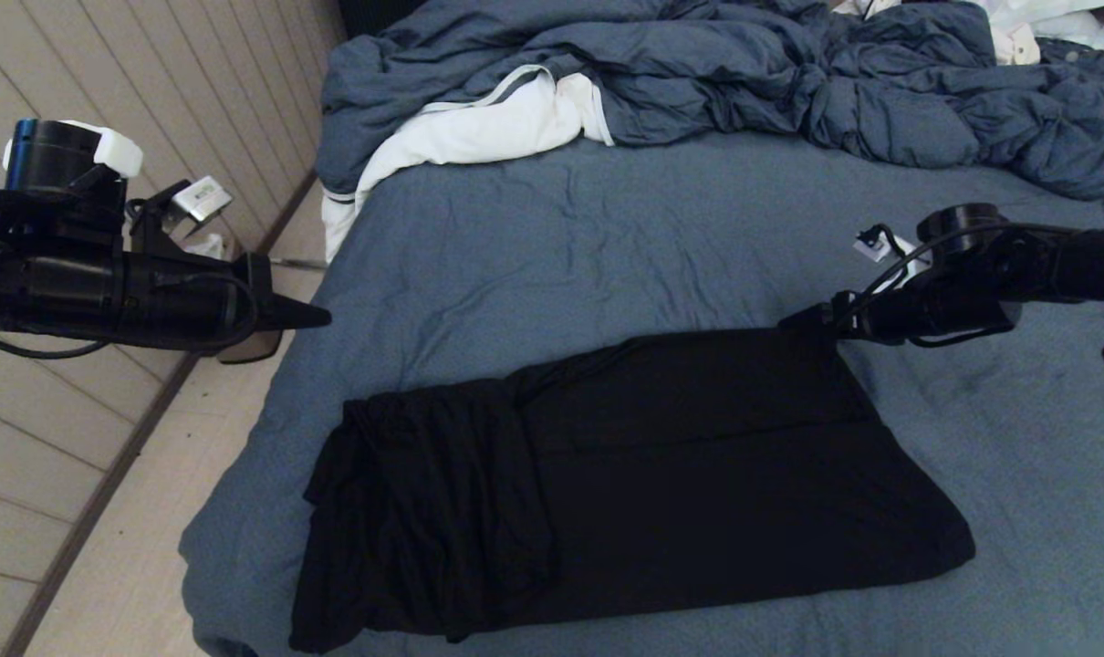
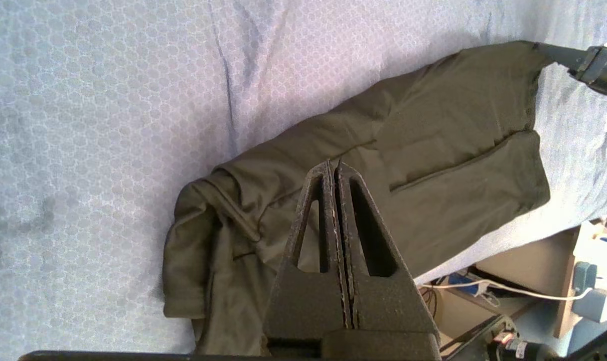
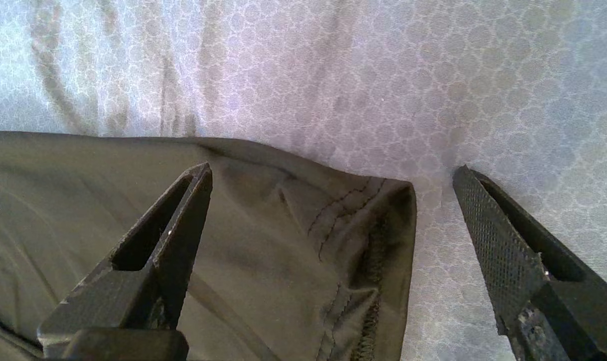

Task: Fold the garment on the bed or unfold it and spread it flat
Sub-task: Fold the black T-shirt

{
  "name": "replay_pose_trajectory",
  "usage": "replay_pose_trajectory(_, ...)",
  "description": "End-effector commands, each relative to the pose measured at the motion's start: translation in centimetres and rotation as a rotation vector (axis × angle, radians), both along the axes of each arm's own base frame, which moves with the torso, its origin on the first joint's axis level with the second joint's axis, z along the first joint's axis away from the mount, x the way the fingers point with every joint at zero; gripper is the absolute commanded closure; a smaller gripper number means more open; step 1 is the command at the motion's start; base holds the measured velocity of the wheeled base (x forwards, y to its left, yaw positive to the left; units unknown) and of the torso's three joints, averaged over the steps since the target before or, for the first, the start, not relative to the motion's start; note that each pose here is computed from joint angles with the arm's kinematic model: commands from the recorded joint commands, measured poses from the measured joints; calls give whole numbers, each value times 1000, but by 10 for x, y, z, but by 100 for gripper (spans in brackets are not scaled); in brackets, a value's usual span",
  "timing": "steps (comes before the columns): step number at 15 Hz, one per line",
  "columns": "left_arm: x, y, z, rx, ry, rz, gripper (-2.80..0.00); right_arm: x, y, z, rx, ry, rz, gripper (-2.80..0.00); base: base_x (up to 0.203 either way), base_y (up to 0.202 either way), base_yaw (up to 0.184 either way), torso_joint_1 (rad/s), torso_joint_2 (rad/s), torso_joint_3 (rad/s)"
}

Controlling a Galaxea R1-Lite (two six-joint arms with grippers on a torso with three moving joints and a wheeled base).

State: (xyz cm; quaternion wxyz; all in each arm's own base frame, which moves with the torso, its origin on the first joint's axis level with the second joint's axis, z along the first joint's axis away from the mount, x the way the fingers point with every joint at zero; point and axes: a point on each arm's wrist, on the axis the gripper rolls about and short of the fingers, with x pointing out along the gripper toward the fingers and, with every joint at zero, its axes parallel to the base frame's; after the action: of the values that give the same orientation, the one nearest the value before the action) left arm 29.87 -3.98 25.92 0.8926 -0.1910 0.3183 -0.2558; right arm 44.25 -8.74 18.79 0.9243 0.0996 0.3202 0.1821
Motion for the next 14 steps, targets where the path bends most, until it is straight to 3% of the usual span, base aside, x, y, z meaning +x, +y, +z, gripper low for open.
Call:
replay_pose_trajectory(1,0,0,-1,-3,6,-2,0,-3,1,2,-3,0,1,-280,0,0,0,0,0,0)
replay_pose_trajectory(14,1,0,-2,-1,5,0,0,-2,8,0,-25,7,2,-280,0,0,0,0,0,0)
